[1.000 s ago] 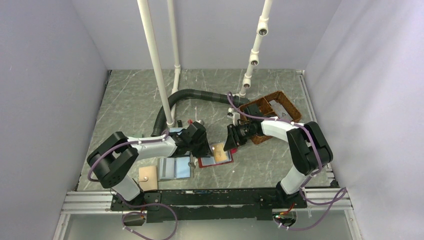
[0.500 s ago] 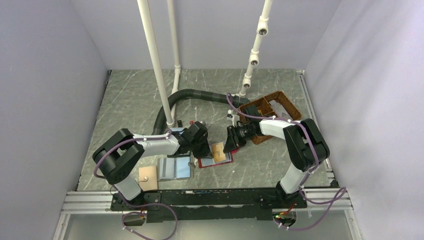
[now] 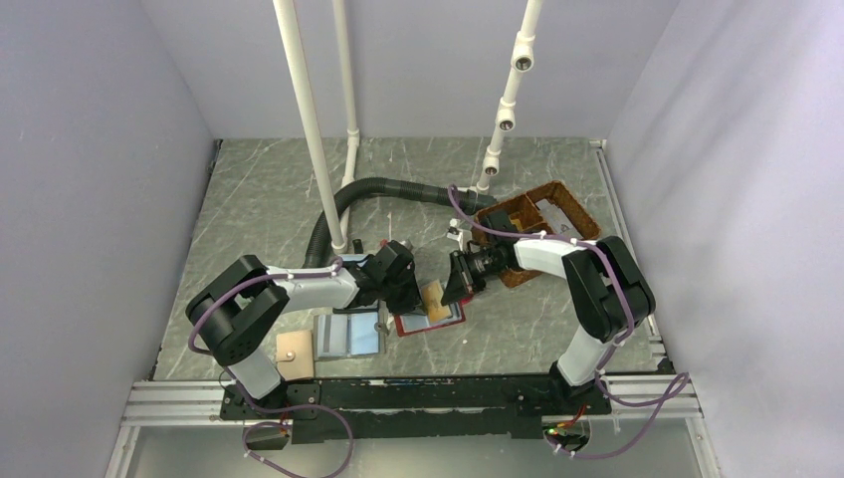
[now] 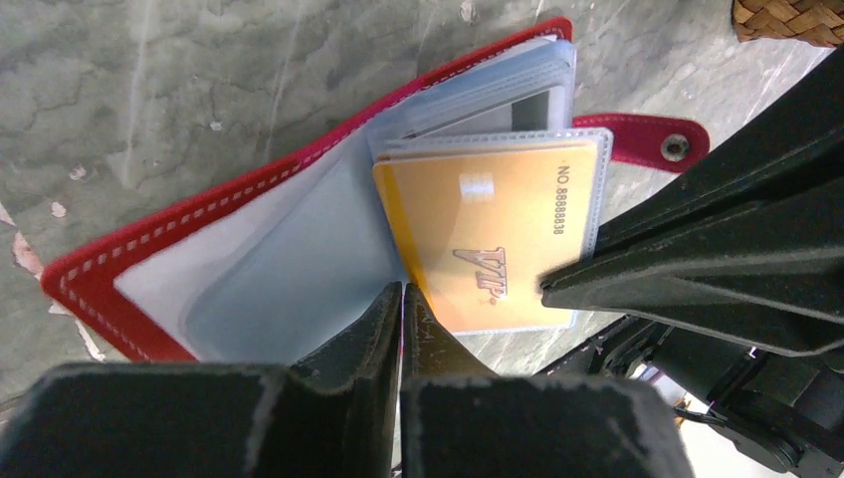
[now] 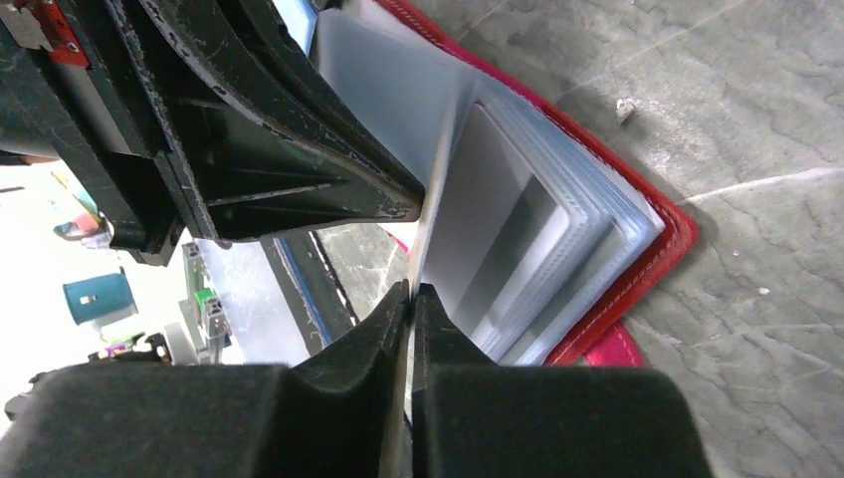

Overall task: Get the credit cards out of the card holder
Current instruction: Remove the credit card from the card holder.

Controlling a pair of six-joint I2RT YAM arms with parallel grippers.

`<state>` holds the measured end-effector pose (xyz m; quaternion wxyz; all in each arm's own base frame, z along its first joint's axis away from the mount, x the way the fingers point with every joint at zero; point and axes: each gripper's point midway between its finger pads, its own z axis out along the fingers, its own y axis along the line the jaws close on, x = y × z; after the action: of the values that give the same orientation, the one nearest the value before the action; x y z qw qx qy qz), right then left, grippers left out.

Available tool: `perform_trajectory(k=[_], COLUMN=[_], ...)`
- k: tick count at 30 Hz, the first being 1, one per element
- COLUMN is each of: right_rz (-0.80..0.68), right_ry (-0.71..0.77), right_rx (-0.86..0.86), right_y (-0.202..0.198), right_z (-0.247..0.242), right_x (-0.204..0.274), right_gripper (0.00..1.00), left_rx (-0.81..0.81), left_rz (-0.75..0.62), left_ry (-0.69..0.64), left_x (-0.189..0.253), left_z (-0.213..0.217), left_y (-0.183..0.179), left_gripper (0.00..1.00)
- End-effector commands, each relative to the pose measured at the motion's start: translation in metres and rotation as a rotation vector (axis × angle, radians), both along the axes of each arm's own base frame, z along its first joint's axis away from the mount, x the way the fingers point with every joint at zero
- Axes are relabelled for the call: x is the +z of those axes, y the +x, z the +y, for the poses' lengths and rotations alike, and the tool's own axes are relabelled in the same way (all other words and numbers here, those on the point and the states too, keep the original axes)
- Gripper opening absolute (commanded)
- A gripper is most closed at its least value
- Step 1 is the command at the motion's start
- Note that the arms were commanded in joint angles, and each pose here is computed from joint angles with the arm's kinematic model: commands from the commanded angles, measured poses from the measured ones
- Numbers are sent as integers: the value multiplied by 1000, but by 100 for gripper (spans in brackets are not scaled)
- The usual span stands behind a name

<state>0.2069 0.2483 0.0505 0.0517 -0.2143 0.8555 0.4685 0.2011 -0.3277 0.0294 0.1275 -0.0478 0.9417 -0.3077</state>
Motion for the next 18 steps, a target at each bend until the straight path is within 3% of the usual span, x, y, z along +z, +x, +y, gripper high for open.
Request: perform_trajectory(k=[1, 6, 18], right_rz=[-37, -82, -120], right_ry=[14, 7, 267], right_rx=[16, 6, 77], right_y=[11, 13, -3], right_z=[6, 3, 7], right_x=[8, 13, 64], right_gripper=[1, 0, 0], left_rx=[2, 54, 158], left_rz=[-36, -73, -176], left_ry=[-81, -110, -426], left_x=[17, 36, 90], left_z=[-11, -1, 4], left_y=[6, 7, 4], left_gripper=[9, 13, 41])
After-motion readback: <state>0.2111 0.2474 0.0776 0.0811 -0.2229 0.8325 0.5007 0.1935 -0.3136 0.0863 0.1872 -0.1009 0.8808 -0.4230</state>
